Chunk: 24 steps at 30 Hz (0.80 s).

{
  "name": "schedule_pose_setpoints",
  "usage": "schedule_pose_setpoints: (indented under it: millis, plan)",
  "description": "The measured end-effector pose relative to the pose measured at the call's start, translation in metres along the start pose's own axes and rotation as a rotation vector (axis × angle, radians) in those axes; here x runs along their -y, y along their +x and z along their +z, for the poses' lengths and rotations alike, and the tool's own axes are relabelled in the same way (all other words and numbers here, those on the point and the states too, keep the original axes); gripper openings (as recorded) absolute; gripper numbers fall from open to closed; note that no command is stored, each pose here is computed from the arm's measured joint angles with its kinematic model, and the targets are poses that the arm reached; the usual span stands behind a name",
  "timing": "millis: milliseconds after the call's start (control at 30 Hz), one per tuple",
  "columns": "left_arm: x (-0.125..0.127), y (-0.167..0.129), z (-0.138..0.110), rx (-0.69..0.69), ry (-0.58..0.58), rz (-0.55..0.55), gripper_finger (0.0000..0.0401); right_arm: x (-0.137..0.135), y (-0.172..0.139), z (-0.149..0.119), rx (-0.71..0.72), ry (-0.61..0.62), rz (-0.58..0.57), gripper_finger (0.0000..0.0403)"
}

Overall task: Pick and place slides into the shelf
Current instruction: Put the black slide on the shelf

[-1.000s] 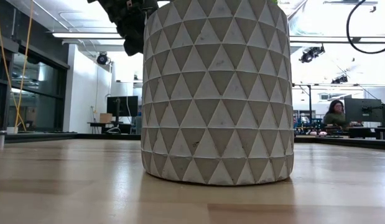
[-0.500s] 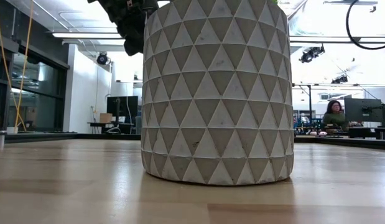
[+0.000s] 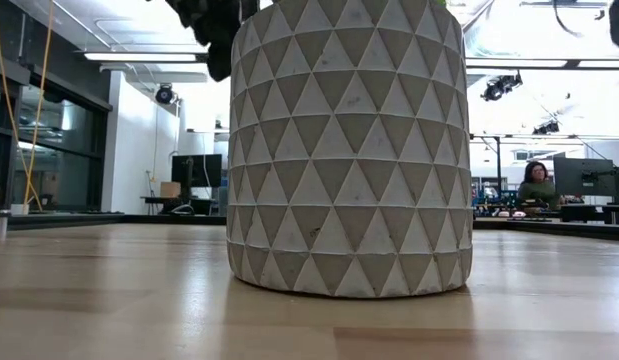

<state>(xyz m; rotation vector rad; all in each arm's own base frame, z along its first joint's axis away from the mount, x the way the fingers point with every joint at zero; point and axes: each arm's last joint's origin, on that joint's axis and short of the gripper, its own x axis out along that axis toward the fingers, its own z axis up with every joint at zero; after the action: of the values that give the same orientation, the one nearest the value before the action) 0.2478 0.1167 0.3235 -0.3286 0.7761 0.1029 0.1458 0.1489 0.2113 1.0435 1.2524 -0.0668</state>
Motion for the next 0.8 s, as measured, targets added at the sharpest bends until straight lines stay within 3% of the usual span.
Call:
schedule_pose_setpoints:
  millis: [233,433,600,800]
  plan:
    - [0.009,-0.024,0.03,0.154,0.059,-0.004,0.0138,-0.019,-0.061,0.002,0.232,-0.025,0.041,0.0001]
    - [0.018,-0.049,0.055,0.305,0.11,-0.002,0.0138,-0.03,-0.115,0.011,0.561,-0.071,0.133,0.0]
    - [0.021,-0.06,0.063,0.348,0.097,0.005,0.0138,-0.037,-0.15,0.019,0.804,-0.139,0.153,0.0]
    - [0.028,-0.057,0.063,0.342,0.069,-0.021,0.0138,-0.044,-0.168,0.035,0.881,-0.265,0.087,0.0]
